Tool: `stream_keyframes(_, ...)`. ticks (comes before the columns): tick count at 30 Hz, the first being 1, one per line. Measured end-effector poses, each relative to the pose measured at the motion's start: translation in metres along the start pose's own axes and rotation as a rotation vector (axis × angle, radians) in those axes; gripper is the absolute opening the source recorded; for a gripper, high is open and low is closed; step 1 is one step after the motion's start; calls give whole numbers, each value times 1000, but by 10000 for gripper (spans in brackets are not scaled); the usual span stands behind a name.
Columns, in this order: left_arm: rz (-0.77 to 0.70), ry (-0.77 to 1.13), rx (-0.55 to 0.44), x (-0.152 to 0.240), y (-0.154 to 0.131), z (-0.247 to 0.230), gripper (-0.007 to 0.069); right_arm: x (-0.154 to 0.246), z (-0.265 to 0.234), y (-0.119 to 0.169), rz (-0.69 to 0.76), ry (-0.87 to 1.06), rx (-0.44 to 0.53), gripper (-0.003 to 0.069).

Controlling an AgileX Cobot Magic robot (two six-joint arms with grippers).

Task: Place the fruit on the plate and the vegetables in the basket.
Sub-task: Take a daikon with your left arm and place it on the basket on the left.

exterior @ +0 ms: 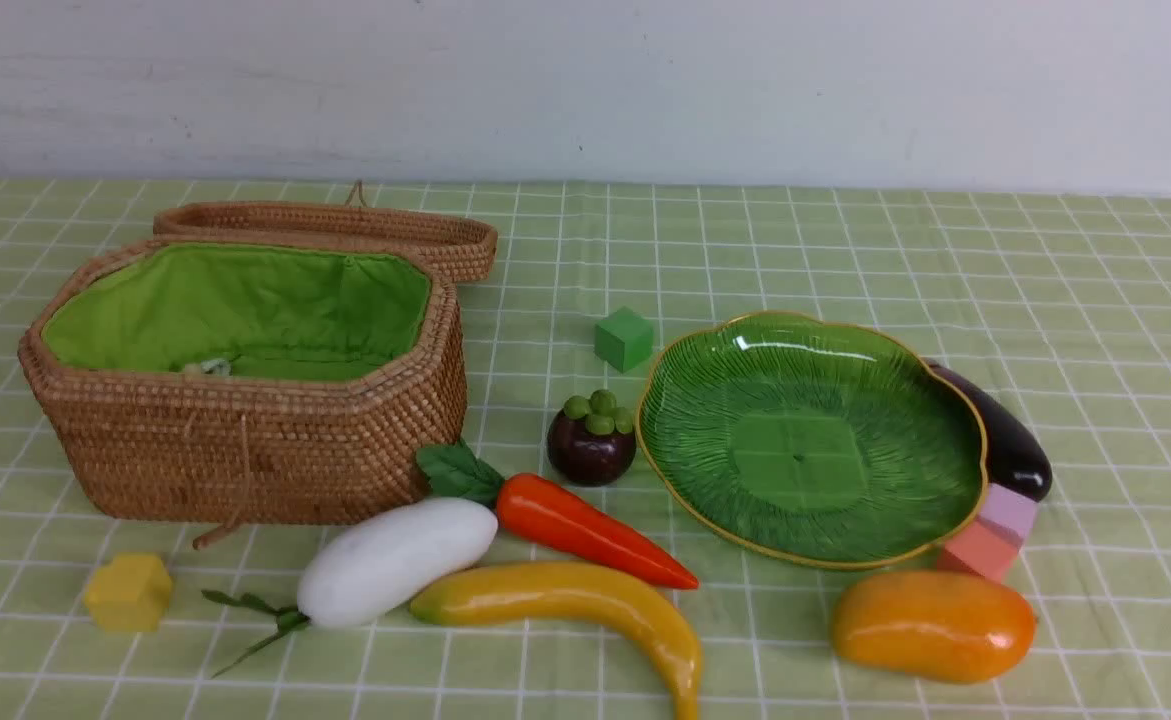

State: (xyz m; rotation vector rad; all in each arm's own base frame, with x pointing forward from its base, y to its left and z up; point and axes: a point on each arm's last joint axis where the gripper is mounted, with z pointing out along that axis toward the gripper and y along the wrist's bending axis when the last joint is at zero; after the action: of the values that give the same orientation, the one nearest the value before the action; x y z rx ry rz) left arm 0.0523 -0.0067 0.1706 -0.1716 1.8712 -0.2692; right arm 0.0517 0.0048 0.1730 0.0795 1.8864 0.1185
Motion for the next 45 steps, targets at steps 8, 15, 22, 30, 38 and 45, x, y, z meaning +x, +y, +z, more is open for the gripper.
stream_keyframes(8, 0, 0, 0, 0, 0, 0, 239, 0, 0, 0, 0, 0, 0, 240)
stream_keyframes(15, 0, 0, 0, 0, 0, 0, 239, 0, 0, 0, 0, 0, 0, 240)
stream_keyframes(22, 0, 0, 0, 0, 0, 0, 239, 0, 0, 0, 0, 0, 0, 240)
stream_keyframes(30, -1, -2, 0, 0, 0, 0, 239, 0, 0, 0, -1, 0, 0, 240)
stream_keyframes(38, -396, -159, 123, -16, -8, -2, 239, 0, 0, 0, -1, 0, 0, 240)
stream_keyframes(45, -622, -347, 180, -34, -6, -7, 239, 0, 0, 0, -1, 0, 0, 240)
